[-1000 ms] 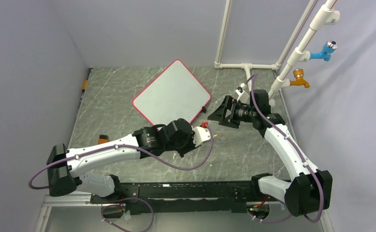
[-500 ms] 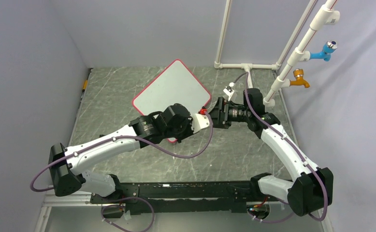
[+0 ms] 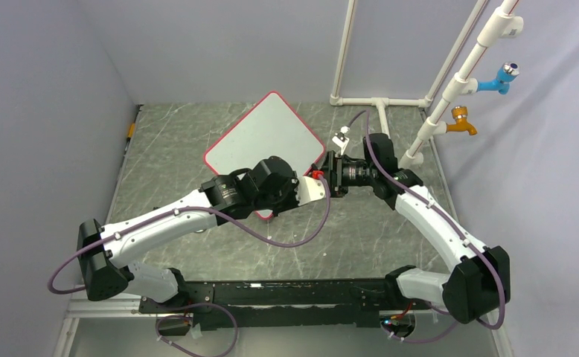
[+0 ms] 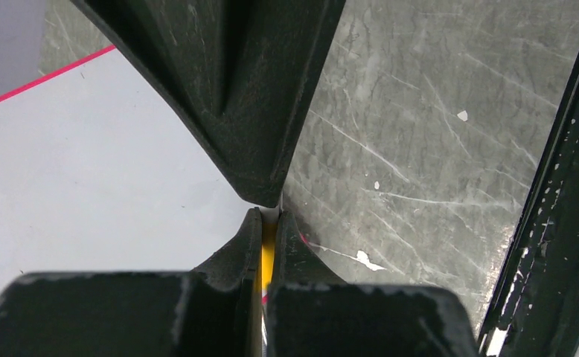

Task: Write a sentence on the whiteboard
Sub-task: Pass from the left arm to the right

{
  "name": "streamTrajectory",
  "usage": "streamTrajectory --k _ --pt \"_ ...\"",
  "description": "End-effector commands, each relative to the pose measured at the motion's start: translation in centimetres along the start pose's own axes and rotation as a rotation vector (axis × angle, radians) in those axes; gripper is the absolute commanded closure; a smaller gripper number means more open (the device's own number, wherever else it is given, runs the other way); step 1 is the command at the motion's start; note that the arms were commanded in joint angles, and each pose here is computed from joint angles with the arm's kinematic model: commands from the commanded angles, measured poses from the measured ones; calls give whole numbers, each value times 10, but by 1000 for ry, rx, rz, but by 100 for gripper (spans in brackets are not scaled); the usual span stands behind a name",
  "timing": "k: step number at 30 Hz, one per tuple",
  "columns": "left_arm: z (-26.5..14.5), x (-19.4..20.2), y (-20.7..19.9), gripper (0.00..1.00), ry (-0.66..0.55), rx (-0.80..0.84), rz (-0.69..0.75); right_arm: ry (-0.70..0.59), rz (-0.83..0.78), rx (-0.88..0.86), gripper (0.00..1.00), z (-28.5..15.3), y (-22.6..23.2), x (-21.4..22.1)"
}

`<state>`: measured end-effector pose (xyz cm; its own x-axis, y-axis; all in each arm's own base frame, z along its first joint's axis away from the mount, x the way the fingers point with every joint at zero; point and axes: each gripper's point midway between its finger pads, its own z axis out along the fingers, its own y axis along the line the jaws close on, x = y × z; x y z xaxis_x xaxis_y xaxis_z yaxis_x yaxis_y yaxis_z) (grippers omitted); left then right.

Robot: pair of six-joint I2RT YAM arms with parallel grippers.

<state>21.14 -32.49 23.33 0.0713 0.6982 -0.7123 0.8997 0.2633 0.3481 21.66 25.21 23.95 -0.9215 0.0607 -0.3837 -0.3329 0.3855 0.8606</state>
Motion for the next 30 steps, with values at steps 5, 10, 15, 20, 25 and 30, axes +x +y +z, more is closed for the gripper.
streamTrajectory --k 5,10,15,20,25,30 --pt "-6 -22 8 100 -67 -4 39 -10 -29 -32 44 5 16 -8" --pt "-3 -22 8 100 -67 -7 45 -6 -16 -57 48 6 20 -7" --pt "1 -22 8 100 -61 -6 34 -8 -16 -63 56 6 22 -7" --pt "2 -23 7 100 -70 -6 28 -7 -15 -77 69 6 24 -6" --pt "2 -22 9 100 -65 -16 39 6 -18 -78 74 6 25 -4" --pt "1 -22 11 100 -60 -22 55 21 -24 -93 75 6 27 -1"
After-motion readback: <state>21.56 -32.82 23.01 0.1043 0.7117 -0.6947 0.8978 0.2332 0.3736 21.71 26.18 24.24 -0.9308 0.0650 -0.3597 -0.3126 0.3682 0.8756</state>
